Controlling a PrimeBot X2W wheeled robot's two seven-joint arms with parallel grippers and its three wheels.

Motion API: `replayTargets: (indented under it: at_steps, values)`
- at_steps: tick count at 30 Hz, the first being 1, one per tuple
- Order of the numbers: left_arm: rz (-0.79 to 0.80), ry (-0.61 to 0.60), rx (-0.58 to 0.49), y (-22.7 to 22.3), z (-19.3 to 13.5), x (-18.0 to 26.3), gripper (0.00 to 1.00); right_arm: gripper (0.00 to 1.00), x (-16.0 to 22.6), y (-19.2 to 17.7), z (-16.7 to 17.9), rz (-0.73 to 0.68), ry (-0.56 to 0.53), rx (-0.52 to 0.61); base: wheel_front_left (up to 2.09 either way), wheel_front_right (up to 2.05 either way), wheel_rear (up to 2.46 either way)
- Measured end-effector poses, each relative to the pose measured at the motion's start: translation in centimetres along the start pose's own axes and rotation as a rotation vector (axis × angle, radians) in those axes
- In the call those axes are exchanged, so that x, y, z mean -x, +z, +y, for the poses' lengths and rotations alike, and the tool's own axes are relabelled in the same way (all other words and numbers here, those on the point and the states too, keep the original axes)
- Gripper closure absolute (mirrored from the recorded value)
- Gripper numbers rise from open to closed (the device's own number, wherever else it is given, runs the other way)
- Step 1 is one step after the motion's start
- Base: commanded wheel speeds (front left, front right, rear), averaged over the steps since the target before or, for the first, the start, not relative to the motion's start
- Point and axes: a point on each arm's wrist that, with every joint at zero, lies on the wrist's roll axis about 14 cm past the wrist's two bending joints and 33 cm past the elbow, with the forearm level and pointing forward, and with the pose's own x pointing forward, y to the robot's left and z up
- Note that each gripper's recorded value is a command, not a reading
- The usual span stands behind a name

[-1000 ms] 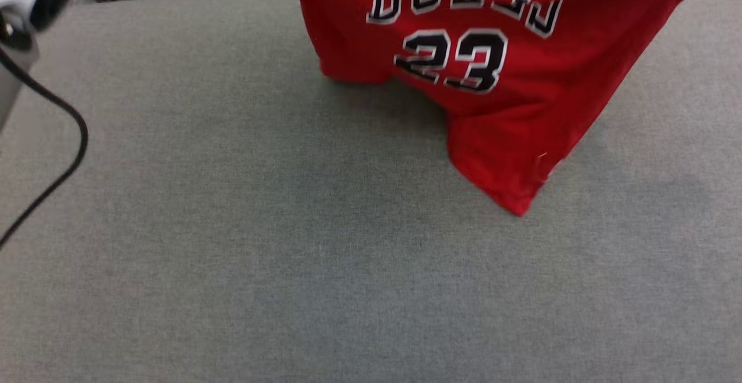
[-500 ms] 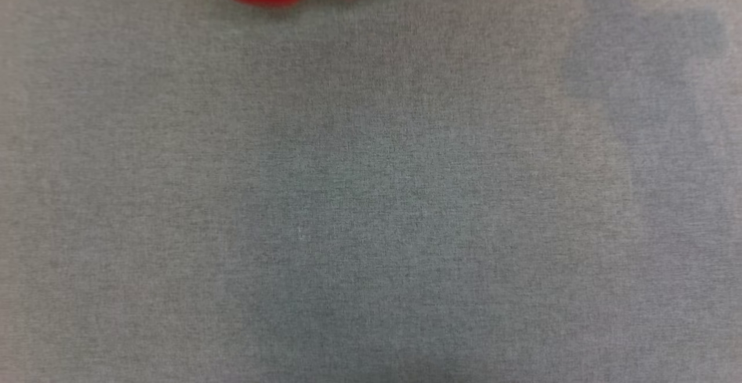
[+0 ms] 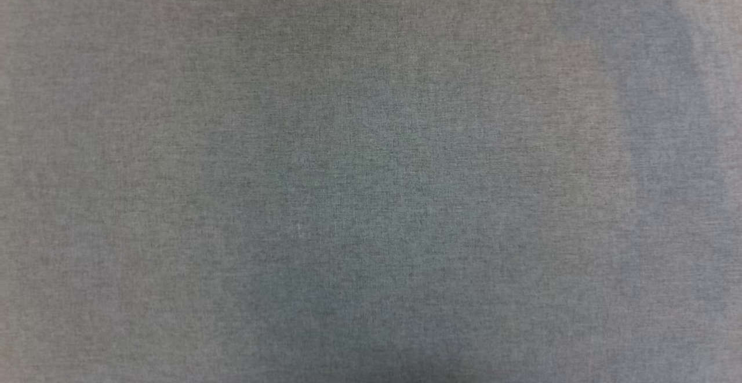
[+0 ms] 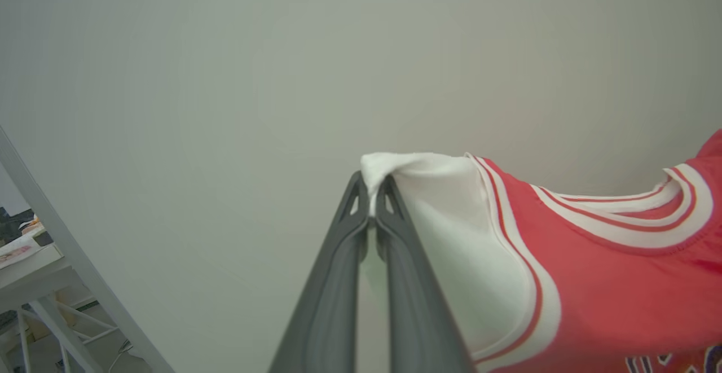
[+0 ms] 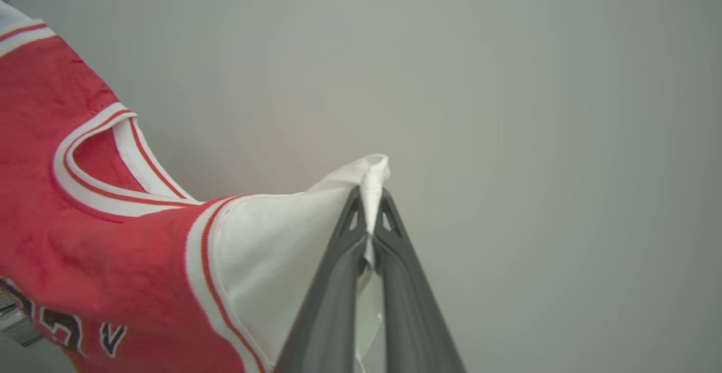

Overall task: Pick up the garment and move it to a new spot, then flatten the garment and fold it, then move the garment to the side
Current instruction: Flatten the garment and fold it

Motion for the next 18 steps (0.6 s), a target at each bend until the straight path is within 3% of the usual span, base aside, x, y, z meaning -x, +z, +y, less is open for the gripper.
replayTargets:
  at_steps: [12,13,18]
  values:
    - [0.189,-0.005,0.167,-9.5,-2.9,8.4,1.0,1.0,7.2,-8.4,7.0,0.187,0.102,-0.203,0.0,0.0,0.0]
    - [0.239,0.001,0.19,-11.0,-3.2,11.6,1.0,1.0,10.0,-9.7,9.1,0.242,0.144,-0.24,0.0,0.0,0.0]
    - [0.342,0.037,0.262,-14.0,-4.6,18.4,1.0,1.0,15.3,-11.5,12.2,0.332,0.205,-0.298,0.0,0.0,0.0]
